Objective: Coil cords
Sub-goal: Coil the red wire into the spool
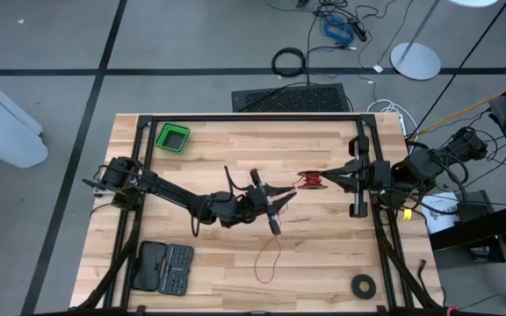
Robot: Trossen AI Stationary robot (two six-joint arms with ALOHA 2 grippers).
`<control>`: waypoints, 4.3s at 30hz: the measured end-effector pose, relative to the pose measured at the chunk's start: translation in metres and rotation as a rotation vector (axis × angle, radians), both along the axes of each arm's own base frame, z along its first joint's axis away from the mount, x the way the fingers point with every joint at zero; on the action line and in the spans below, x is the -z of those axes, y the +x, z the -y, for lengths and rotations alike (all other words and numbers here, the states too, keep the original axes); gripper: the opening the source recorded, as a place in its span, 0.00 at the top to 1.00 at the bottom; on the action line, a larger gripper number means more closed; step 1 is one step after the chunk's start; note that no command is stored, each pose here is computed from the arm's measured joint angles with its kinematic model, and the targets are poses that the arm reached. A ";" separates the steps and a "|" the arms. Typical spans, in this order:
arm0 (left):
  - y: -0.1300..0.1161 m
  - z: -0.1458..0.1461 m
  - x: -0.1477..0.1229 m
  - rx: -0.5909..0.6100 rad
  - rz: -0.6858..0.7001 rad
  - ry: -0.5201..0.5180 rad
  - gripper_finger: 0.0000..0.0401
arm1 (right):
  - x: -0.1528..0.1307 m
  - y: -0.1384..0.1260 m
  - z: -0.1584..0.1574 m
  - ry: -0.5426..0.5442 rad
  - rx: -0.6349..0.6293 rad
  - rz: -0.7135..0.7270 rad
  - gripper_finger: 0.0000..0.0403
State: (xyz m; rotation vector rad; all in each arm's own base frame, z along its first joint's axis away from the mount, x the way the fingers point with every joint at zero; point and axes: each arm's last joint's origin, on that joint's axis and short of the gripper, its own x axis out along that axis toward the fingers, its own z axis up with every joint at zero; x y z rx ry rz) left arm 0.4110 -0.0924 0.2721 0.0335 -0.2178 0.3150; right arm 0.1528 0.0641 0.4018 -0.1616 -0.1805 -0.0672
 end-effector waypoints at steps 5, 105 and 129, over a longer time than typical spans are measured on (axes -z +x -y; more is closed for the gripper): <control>0.000 0.000 0.000 0.000 0.000 0.000 0.98 | 0.000 0.000 0.000 0.000 0.000 0.000 1.00; 0.014 -0.013 -0.050 0.412 -0.192 -0.167 1.00 | 0.064 0.059 0.007 -0.276 0.659 -0.459 1.00; -0.026 -0.020 -0.082 0.270 -0.349 -0.141 1.00 | 0.073 0.051 0.007 -0.281 0.429 -0.557 1.00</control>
